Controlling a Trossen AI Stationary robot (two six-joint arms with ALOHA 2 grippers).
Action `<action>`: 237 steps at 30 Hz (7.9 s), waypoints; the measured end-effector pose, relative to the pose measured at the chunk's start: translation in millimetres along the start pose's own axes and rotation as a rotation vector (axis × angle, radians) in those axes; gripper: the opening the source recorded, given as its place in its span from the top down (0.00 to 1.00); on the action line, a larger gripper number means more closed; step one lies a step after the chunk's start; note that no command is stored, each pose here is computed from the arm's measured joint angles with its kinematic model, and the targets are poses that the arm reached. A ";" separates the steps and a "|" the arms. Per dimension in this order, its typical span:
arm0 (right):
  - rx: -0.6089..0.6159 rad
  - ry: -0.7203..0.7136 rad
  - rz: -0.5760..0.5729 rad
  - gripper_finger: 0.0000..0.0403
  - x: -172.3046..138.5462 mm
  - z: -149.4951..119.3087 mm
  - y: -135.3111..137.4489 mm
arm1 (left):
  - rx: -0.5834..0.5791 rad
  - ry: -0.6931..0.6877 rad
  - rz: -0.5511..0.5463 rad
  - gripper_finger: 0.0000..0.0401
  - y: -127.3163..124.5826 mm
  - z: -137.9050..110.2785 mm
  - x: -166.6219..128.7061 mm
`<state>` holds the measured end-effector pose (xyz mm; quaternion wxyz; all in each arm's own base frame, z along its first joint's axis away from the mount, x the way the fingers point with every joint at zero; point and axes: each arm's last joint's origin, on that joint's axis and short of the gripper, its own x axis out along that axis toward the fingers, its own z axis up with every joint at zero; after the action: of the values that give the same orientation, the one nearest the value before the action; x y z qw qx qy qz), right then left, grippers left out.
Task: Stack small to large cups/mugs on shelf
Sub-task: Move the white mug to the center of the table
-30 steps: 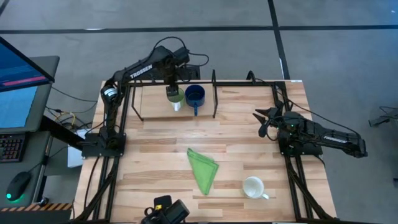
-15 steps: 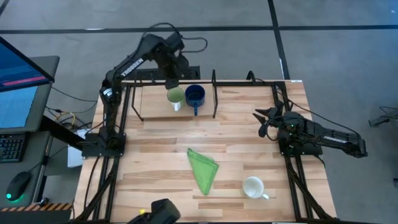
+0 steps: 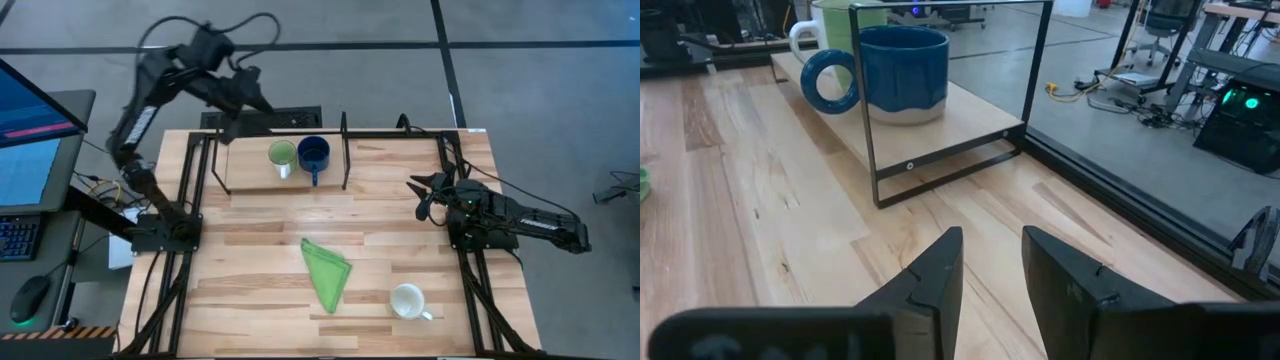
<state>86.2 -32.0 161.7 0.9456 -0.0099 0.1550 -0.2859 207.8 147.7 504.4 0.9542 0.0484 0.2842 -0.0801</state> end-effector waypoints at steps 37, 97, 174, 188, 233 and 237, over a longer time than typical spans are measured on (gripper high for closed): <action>0.083 0.001 0.061 0.68 -0.1 0.1 1.8 | -0.109 -0.522 0.679 0.43 -142.8 -231.5 1.5; 0.003 0.441 0.916 0.68 -28.3 218.2 107.1 | -0.242 -0.431 0.771 0.43 -141.7 -304.7 49.3; -0.166 1.018 0.396 0.31 -42.7 100.1 227.2 | -0.236 -0.405 0.770 0.43 -142.0 -306.3 50.1; -0.203 1.156 0.292 0.31 -25.4 75.7 238.5 | -0.237 -0.404 0.772 0.43 -141.9 -306.4 50.1; -0.036 1.130 0.220 0.70 -1.9 82.7 235.0 | -0.242 -0.406 0.772 0.43 -141.9 -306.4 50.1; -0.008 1.123 0.213 0.92 4.3 85.5 233.1 | -0.242 -0.406 0.771 0.43 -141.9 -306.4 50.1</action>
<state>240.5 154.7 216.8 0.7417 0.1559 0.6349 -0.1499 59.8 44.2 214.7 0.9495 0.0224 0.0597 0.3072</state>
